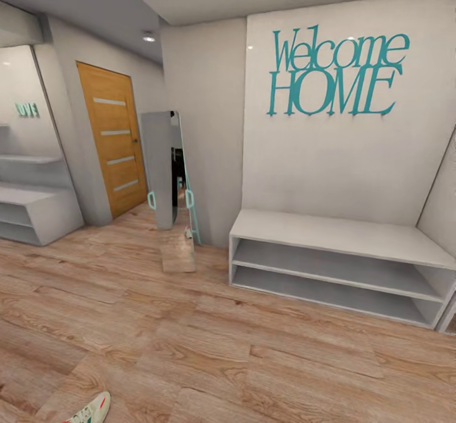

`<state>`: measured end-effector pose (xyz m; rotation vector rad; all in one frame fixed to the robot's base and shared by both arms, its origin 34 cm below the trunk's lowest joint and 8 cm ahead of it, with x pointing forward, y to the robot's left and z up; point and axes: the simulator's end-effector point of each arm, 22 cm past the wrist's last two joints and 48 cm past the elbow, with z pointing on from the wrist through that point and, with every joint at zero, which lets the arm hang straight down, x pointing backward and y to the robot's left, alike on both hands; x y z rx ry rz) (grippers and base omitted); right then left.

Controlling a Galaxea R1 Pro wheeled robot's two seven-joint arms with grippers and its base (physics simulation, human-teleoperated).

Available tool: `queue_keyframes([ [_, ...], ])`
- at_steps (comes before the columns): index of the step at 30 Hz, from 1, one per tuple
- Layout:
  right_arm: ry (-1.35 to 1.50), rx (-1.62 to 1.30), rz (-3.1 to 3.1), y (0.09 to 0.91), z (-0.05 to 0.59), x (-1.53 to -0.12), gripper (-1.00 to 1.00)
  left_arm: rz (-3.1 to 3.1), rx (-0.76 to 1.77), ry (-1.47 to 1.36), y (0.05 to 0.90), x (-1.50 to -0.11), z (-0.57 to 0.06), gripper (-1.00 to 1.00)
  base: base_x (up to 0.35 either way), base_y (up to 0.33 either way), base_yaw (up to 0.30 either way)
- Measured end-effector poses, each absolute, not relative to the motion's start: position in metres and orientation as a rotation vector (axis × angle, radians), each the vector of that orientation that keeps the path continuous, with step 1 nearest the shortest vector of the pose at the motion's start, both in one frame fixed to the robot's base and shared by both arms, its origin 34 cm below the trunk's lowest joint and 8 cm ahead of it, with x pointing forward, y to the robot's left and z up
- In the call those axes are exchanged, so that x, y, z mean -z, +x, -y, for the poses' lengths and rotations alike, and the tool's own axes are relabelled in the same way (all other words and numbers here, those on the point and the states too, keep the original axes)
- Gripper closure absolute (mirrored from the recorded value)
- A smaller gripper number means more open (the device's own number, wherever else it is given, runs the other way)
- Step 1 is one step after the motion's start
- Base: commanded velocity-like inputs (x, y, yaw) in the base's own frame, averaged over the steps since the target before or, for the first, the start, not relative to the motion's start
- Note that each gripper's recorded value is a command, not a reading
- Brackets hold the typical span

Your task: Pick up the two gym shoes and the two sandals from the corridor floor and place them onto the hallstand (shoe rack) in the corridor, making sure they are on the rack and not on the floor. Arrange them so the two gym shoes are next to each other and the two sandals are next to each other.

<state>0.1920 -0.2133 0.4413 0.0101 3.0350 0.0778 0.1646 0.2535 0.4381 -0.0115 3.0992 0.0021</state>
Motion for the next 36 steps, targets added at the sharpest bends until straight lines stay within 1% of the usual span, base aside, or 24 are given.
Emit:
queue_keyframes([
  [17,0.007,-0.071,-3.028,0.196,0.214,-0.442,-1.0,-3.095,0.001,-0.011,0.166,-0.438,-0.253,-1.0,0.0,0.0,-0.006],
  [27,0.009,-0.068,-3.005,0.206,0.215,-0.443,-1.0,-3.089,-0.002,-0.011,0.169,-0.438,-0.254,-1.0,-0.009,0.011,-0.217],
  [31,0.009,-0.068,-3.001,0.208,0.215,-0.443,-1.0,-3.086,-0.003,-0.011,0.17,-0.438,-0.254,-1.0,-0.139,0.14,-0.239],
  [36,0.01,-0.067,-2.999,0.209,0.215,-0.443,-1.0,-3.085,-0.003,-0.011,0.171,-0.438,-0.255,-1.0,-0.2,0.198,-0.107],
])
